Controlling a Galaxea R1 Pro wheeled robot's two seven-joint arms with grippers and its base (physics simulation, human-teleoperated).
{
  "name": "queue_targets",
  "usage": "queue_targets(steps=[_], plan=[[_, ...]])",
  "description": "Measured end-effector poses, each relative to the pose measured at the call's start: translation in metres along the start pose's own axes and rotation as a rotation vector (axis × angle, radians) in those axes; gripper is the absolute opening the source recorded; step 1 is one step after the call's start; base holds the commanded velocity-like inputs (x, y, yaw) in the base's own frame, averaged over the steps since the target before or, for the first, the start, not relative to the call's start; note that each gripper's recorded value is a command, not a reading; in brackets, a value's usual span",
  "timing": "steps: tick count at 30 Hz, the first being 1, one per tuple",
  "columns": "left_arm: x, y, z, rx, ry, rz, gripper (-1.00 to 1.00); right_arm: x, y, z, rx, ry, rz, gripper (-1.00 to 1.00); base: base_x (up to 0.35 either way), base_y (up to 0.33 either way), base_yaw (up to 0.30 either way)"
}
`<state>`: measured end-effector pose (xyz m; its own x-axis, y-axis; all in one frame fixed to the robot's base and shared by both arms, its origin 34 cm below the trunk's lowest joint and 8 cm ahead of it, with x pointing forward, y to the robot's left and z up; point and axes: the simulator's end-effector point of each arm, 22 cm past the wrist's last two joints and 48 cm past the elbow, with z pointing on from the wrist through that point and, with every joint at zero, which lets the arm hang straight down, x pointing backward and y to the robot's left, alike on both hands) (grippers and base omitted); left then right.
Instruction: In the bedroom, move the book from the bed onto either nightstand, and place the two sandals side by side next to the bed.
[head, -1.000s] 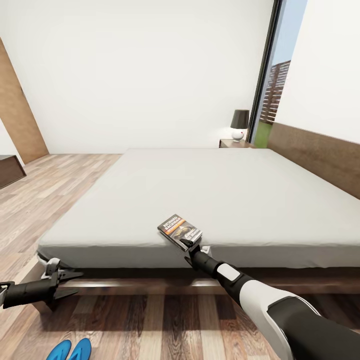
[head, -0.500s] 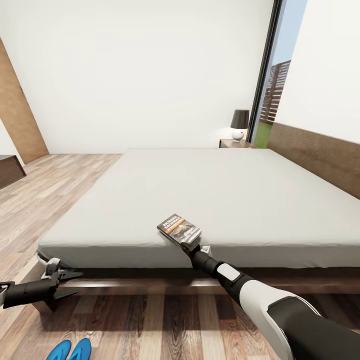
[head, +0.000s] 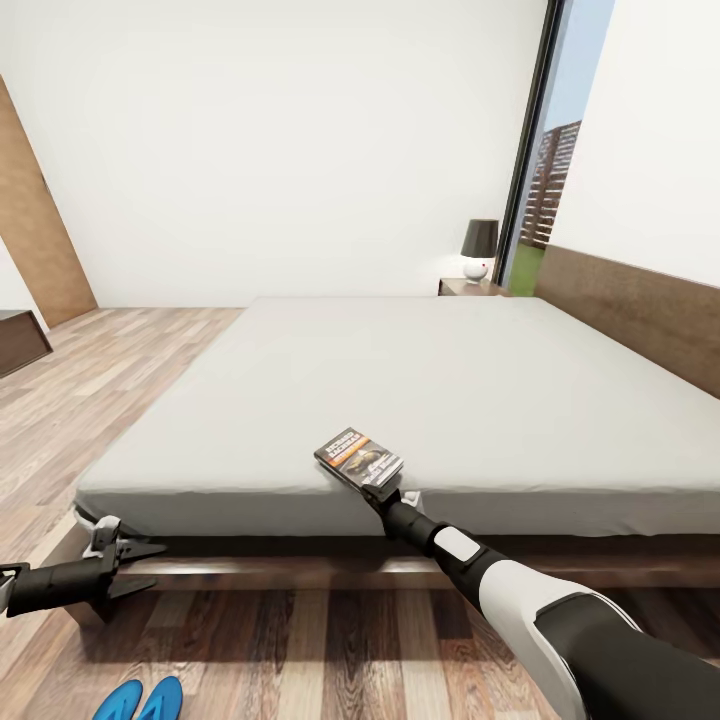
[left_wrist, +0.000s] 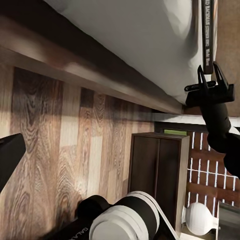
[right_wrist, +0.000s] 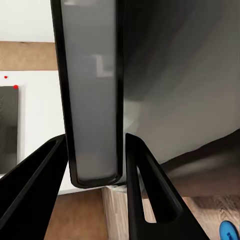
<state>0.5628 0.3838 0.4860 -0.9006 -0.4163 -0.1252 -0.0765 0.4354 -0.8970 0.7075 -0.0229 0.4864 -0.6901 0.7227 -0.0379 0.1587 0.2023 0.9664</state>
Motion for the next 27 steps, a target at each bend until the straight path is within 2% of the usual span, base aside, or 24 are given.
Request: queue_targets(steps=[16, 27], plan=[[0.000, 0.000, 0.000, -0.001, 0.000, 0.000, 1.00, 0.000, 0.000, 0.000, 0.000, 0.000, 0.000, -1.00, 0.000, 0.000, 0.000], [-0.009, -0.023, -0.006, 0.001, 0.003, 0.001, 1.00, -0.005, 0.024, -0.002, 0.001, 0.003, -0.005, -1.00, 0.000, 0.000, 0.000]])
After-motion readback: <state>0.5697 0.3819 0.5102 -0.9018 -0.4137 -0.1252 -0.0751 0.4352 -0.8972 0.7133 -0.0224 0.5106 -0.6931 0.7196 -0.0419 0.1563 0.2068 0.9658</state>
